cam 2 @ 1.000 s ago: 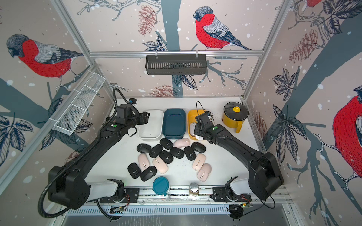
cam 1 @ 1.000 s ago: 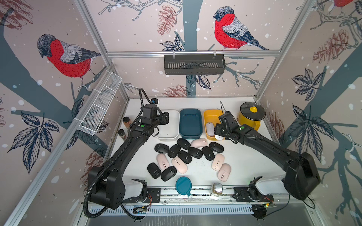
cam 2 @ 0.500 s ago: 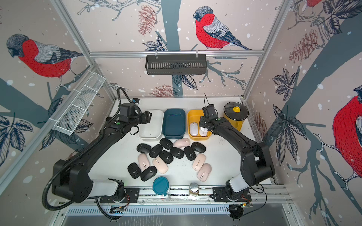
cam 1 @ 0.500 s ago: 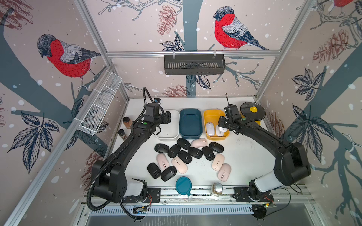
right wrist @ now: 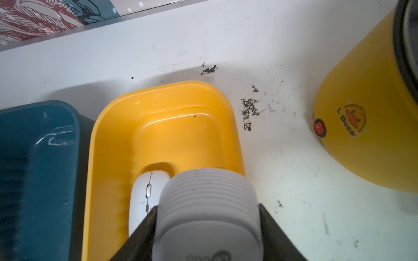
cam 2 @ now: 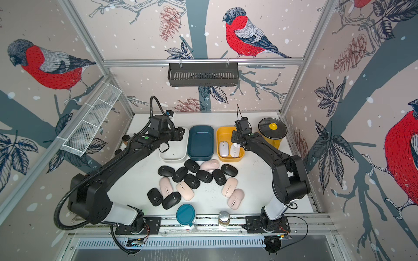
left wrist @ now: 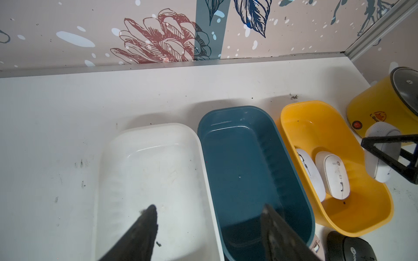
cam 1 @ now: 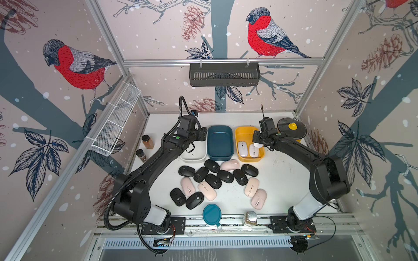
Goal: Place the mice by color into the storage box
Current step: Place the mouse in the storage box.
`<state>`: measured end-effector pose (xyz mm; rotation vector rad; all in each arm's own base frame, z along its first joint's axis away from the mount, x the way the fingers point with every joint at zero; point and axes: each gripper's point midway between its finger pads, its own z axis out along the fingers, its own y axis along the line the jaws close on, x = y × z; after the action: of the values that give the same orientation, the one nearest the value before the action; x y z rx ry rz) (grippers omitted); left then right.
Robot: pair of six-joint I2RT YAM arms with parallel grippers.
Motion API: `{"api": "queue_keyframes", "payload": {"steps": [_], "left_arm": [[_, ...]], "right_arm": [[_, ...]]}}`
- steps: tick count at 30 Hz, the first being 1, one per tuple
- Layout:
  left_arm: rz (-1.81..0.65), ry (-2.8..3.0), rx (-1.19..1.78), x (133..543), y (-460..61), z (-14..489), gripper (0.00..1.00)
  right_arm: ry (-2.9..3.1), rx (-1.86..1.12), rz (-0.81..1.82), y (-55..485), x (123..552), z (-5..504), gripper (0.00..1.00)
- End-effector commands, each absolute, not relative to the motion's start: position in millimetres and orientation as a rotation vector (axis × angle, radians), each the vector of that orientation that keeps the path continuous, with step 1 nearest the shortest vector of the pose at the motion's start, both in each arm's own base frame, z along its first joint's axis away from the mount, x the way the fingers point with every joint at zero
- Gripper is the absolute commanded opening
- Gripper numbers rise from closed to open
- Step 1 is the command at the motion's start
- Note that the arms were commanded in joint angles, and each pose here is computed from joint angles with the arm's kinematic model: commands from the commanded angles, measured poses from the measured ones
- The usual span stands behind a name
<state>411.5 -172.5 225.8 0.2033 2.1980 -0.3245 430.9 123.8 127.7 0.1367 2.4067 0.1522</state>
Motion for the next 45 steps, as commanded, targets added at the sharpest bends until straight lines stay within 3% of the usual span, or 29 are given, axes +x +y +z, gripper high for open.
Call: {"api": "queue_keyframes", "payload": {"steps": [1, 25, 45], "left_arm": [[-0.283, 2.202, 0.210, 414.8, -169.2, 225.7, 0.72], [-0.300, 2.211, 0.197, 412.2, -169.6, 214.5, 0.72], [-0.281, 2.226, 0.195, 414.9, -168.7, 207.4, 0.72]], "right_arm": [[2.365, 0.117, 0.142, 125.0, 442.9, 131.8, 0.53], [2.414, -0.012, 0.011, 153.6, 490.0, 88.8, 0.52], [2.456, -0.021, -0.021, 156.6, 502.8, 60.4, 0.55]]}}
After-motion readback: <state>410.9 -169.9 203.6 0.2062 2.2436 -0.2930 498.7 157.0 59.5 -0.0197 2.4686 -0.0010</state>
